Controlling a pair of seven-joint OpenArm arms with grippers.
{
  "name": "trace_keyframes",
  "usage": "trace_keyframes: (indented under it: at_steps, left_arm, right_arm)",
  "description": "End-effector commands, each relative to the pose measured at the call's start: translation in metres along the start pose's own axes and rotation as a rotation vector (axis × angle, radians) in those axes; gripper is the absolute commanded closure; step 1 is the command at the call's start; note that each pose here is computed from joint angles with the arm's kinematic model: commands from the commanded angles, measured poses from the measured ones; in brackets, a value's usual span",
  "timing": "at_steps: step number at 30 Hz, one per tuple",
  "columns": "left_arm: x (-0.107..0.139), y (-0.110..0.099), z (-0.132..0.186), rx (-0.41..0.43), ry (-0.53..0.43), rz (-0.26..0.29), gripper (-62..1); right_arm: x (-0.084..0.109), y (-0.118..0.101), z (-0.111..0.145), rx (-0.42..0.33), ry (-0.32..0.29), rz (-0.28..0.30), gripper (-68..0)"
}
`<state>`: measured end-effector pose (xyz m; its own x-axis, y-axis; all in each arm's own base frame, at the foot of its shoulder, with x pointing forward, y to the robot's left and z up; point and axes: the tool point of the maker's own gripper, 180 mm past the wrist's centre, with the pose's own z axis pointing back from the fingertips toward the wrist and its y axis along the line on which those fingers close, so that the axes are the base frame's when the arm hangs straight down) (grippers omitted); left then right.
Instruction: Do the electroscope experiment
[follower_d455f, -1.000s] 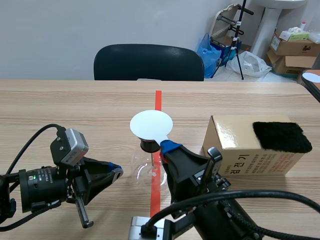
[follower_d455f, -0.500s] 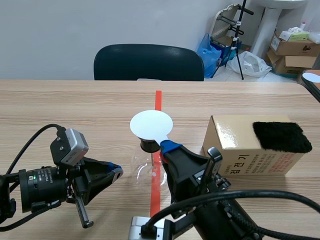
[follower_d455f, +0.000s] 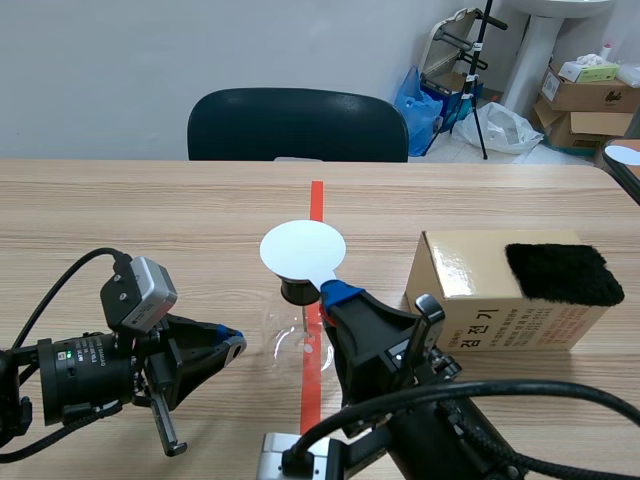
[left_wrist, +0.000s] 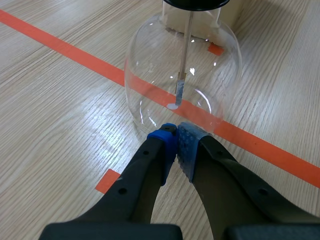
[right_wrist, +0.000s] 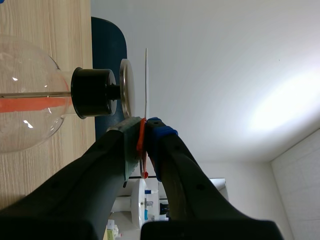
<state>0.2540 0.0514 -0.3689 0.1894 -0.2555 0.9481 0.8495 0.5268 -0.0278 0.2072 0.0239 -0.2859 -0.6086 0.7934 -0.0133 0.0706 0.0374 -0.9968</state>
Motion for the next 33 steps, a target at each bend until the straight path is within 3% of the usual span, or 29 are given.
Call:
trace_keyframes:
  at_steps: [1, 22, 27, 33]
  left_arm:
    - [0.014, 0.004, -0.001, 0.008, -0.046, -0.011, -3.1]
    - [0.014, 0.004, -0.001, 0.008, -0.046, -0.011, -3.1]
    - [0.014, 0.004, -0.001, 0.008, -0.046, -0.011, -3.1]
    - [0.014, 0.004, -0.001, 0.008, -0.047, -0.011, -3.1]
  right_arm:
    - [-0.003, -0.012, -0.003, -0.039, -0.005, 0.021, -1.0]
    - [-0.004, -0.012, -0.003, -0.039, 0.001, 0.021, -1.0]
    - [-0.015, -0.013, -0.003, -0.039, 0.060, 0.020, -1.0]
    - [-0.036, -0.013, 0.000, -0.041, 0.179, 0.018, -1.0]
